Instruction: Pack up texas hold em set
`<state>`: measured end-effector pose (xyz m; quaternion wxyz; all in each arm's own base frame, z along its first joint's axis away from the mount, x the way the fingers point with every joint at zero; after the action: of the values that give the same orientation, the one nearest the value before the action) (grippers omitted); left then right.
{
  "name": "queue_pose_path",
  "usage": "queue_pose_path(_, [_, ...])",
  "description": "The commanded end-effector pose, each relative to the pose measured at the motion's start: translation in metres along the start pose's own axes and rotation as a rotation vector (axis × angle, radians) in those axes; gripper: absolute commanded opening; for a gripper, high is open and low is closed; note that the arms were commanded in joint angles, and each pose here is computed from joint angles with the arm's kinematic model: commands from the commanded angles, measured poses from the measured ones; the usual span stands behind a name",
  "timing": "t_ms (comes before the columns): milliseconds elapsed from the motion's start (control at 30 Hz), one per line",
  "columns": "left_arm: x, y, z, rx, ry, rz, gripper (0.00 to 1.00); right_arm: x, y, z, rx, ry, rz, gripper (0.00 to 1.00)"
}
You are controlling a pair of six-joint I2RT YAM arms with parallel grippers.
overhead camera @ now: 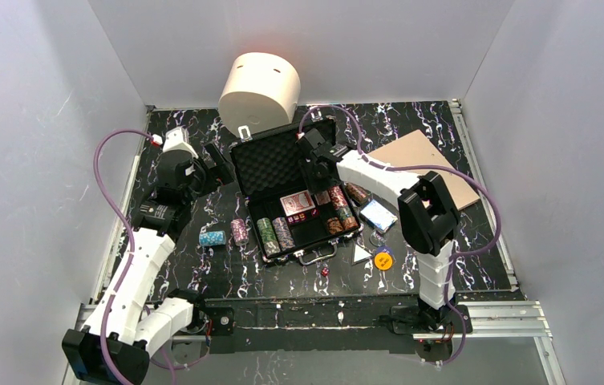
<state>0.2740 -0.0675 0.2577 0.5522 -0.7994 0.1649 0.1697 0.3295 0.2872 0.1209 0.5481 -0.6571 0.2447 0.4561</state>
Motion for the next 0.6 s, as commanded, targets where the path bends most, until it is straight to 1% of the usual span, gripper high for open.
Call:
queue_pose_path(0, [-0.005,-0.01,-0.001,0.012,0.008,-0.069,0.98,-0.006,-0.011,0.009,0.024,-0.048,-0.024,0.45])
queue_pose_path(200, [-0.008,-0.008,0.001,0.015,0.006,-0.068,0.98,-0.003,-0.002,0.008,0.028,-0.054,-0.008,0.46])
queue_pose_path(400, [-0.011,-0.009,-0.001,0.048,0.031,-0.072,0.98,0.004,0.003,0.0,0.005,0.001,0.003,0.52])
queue_pose_path(467, [-0.013,-0.01,-0.002,0.05,0.036,-0.074,0.98,0.005,0.005,-0.002,0.006,0.013,0.006,0.57])
queue_pose_path(567, [-0.012,-0.01,-0.003,0.046,0.042,-0.073,0.98,-0.002,0.002,0.002,0.012,-0.027,-0.025,0.67])
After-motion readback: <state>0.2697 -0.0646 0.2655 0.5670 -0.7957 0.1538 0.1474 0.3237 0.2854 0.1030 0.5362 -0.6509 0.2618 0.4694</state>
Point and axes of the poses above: each gripper's point midway between its finger pads, its own x axis out along the fingers, its own z axis along the line the jaws close on, y = z × x, the point moved 4 cm from there along -x, back along the fingers, and after that the axes turned 5 degrees about x, right-handed, at the moved point
